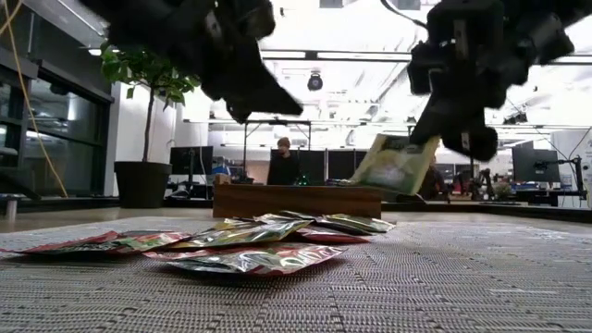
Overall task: Pick & Place Tea
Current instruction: Put the yellow tea bag into the middle section of the wooden organizer
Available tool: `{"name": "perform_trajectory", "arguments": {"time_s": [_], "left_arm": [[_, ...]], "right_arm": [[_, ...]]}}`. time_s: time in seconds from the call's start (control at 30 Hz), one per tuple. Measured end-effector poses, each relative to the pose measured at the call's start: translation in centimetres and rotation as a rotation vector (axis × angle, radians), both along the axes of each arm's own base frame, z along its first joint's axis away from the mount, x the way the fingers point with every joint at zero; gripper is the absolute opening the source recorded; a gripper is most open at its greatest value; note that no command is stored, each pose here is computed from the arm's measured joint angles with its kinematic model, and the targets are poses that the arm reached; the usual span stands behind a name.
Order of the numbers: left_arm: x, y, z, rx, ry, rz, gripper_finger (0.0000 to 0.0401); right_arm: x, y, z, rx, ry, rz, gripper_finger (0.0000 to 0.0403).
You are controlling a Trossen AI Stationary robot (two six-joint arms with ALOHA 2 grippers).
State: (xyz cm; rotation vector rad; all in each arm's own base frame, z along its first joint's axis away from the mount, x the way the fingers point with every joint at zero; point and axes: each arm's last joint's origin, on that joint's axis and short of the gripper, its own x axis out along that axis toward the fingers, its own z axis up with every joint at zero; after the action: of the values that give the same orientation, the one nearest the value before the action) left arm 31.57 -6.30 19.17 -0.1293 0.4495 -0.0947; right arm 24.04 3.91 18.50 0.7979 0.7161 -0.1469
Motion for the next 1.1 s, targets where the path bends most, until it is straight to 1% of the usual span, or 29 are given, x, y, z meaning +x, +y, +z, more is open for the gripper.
{"name": "perform_trajectory", "arguments": {"time_s": [0.1,0.17,0.27,0.37,0.47,0.53,0.6,0.67,0.83,0.97,1.1], "left_arm": [[-2.1,0.5,-1.3,-0.043,-0.061,0.036,0.0001],[-2.9,0.7,-1.4,-0.081,-0.144,0.067,0.0001],[-4.6,1.2,-2.2,-0.099,-0.19,0.111,0.0001],[-5.8,1.5,-2.4,-0.125,-0.27,0.145,0.0001],[-7.2,1.9,-3.4,-0.149,-0.312,0.171,0.0001],[-7.9,2.0,-3.3,-0.186,-0.371,0.174,0.0001],[-8.3,2.1,-3.7,-0.196,-0.371,0.177,0.0001],[-8.5,2.1,-4.0,-0.195,-0.35,0.174,0.0001],[-8.4,2.1,-3.7,-0.203,-0.378,0.158,0.0001],[-8.4,2.1,-3.6,-0.205,-0.383,0.153,0.0001],[-8.4,2.1,-3.6,-0.204,-0.385,0.151,0.0001]], "right_arm": [[0.2,-0.9,2.5,-0.094,0.02,0.039,0.0],[0.7,-1.7,4.3,-0.158,0.037,0.062,0.0],[1.4,-2.9,7.0,-0.262,0.054,0.097,0.0],[2.1,-4.4,9.8,-0.37,0.034,0.135,0.0],[2.7,-6.1,12.0,-0.46,0.042,0.166,0.0],[3.3,-7.2,13.0,-0.501,0.048,0.204,0.0],[4.0,-8.3,13.7,-0.533,0.048,0.249,0.0],[5.0,-9.4,14.0,-0.555,0.049,0.289,0.0],[7.5,-12.0,13.8,-0.582,0.075,0.373,0.0],[9.6,-14.0,12.7,-0.564,0.113,0.403,0.0],[11.6,-15.7,10.9,-0.559,0.163,0.423,0.0]]}}
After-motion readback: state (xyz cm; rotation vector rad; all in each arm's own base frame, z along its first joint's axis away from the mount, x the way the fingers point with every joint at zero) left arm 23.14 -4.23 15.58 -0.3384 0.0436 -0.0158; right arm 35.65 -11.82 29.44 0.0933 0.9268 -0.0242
